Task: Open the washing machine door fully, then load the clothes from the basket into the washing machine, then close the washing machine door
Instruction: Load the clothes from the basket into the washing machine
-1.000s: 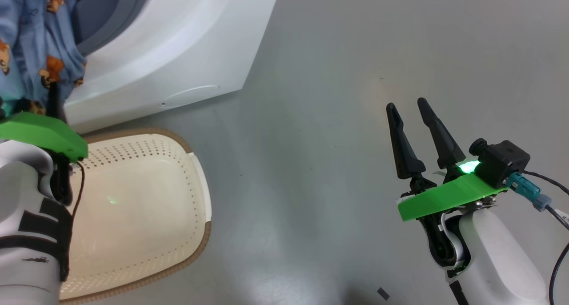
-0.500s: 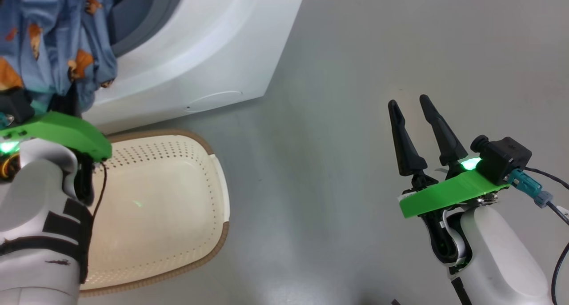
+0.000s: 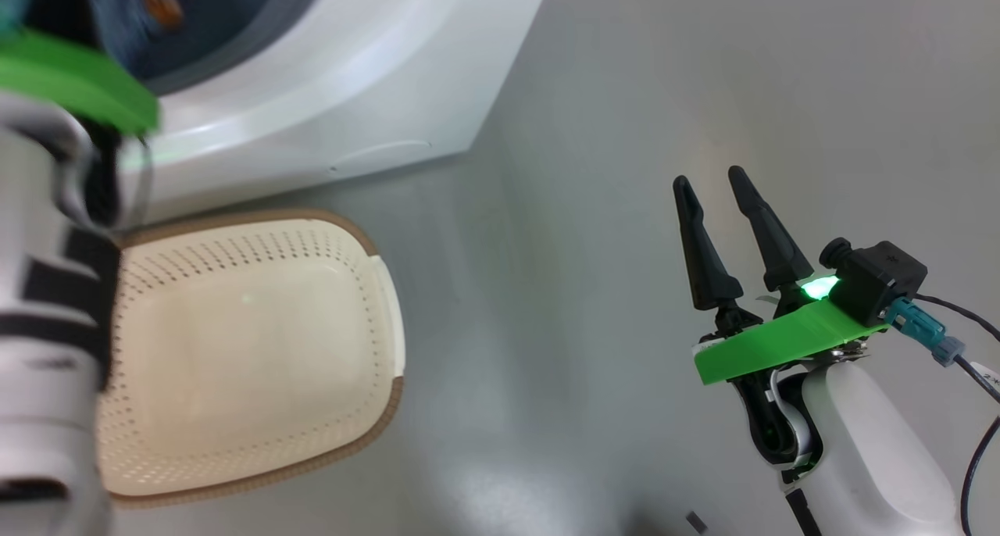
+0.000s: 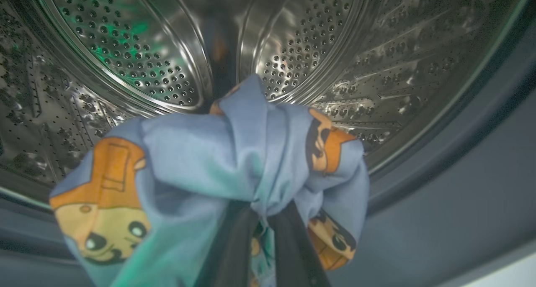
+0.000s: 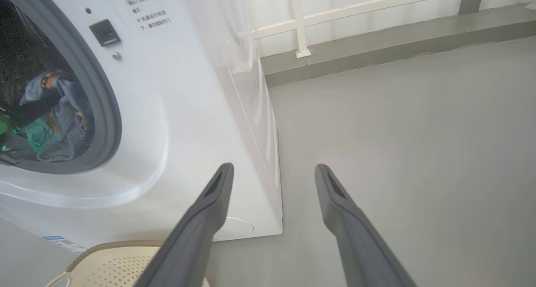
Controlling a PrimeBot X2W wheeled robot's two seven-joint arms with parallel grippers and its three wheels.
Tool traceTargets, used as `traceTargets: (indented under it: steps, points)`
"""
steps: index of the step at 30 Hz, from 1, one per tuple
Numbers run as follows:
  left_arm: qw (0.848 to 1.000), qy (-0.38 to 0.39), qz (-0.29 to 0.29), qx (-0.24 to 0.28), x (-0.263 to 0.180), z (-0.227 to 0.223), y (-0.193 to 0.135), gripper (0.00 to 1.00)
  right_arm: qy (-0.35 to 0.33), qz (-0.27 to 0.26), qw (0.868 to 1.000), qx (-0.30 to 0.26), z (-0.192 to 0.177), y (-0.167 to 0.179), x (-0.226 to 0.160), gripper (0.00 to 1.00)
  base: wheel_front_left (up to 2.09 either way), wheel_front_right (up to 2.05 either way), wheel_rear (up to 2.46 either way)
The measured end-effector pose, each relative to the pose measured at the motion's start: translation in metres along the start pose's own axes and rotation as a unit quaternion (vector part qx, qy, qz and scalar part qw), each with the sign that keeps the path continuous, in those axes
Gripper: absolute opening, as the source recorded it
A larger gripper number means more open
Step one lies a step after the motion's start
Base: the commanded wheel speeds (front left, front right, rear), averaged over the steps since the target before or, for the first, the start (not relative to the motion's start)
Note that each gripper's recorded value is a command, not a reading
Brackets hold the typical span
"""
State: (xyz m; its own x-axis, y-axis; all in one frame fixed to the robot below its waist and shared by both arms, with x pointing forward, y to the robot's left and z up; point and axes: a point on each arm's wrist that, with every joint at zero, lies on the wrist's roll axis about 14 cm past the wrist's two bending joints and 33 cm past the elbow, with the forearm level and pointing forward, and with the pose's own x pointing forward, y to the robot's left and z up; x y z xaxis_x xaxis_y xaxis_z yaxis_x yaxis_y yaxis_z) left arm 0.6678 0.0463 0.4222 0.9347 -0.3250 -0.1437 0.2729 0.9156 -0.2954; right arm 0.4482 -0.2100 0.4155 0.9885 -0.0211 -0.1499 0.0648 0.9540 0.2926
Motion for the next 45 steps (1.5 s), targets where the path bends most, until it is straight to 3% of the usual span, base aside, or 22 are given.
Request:
traceTargets:
  steps: [8, 14, 19, 20, 21, 22, 23, 31, 45]
  points:
    - [0.999, 0.0, 0.012, 0.037, 0.047, 0.014, 0.011, 0.0, 0.018, -0.035, 0.999, -0.002, -0.013, -0.022, -0.005, 1.0, 0.0, 0.0, 0.0]
    - [0.997, -0.053, -0.009, 0.059, 0.081, 0.032, -0.003, 0.0, 0.025, -0.062, 0.998, 0.0, -0.018, -0.039, -0.009, 1.0, 0.0, 0.0, 0.0]
    - [0.998, -0.033, 0.006, 0.05, 0.093, 0.006, 0.004, 0.0, 0.03, -0.071, 0.997, -0.005, -0.02, -0.045, -0.011, 1.0, 0.0, 0.0, 0.0]
    - [0.999, -0.02, 0.01, 0.049, 0.094, -0.003, 0.006, 0.4, 0.032, -0.074, 0.997, -0.006, -0.021, -0.047, -0.011, 1.0, 0.0, 0.0, 0.0]
    - [0.999, -0.009, 0.013, 0.049, 0.095, -0.01, 0.006, 0.69, 0.033, -0.076, 0.997, -0.006, -0.022, -0.048, -0.012, 1.0, 0.0, 0.0, 0.0]
    - [0.999, -0.003, 0.016, 0.049, 0.096, -0.014, 0.007, 0.69, 0.035, -0.078, 0.996, -0.007, -0.023, -0.049, -0.012, 1.0, 0.0, 0.0, 0.0]
    - [0.999, 0.007, 0.019, 0.049, 0.097, -0.016, 0.009, 1.0, 0.035, -0.079, 0.996, -0.007, -0.023, -0.049, -0.012, 1.0, 0.0, 0.0, 0.0]
    - [0.992, 0.107, 0.037, 0.062, 0.086, -0.029, 0.013, 1.0, 0.025, -0.067, 0.997, -0.003, -0.016, -0.042, -0.01, 1.0, 0.0, 0.0, 0.0]
    - [0.996, 0.048, 0.011, 0.069, 0.041, -0.006, -0.003, 1.0, -0.005, -0.037, 0.999, -0.002, 0.006, -0.021, -0.007, 1.0, 0.0, 0.0, 0.0]
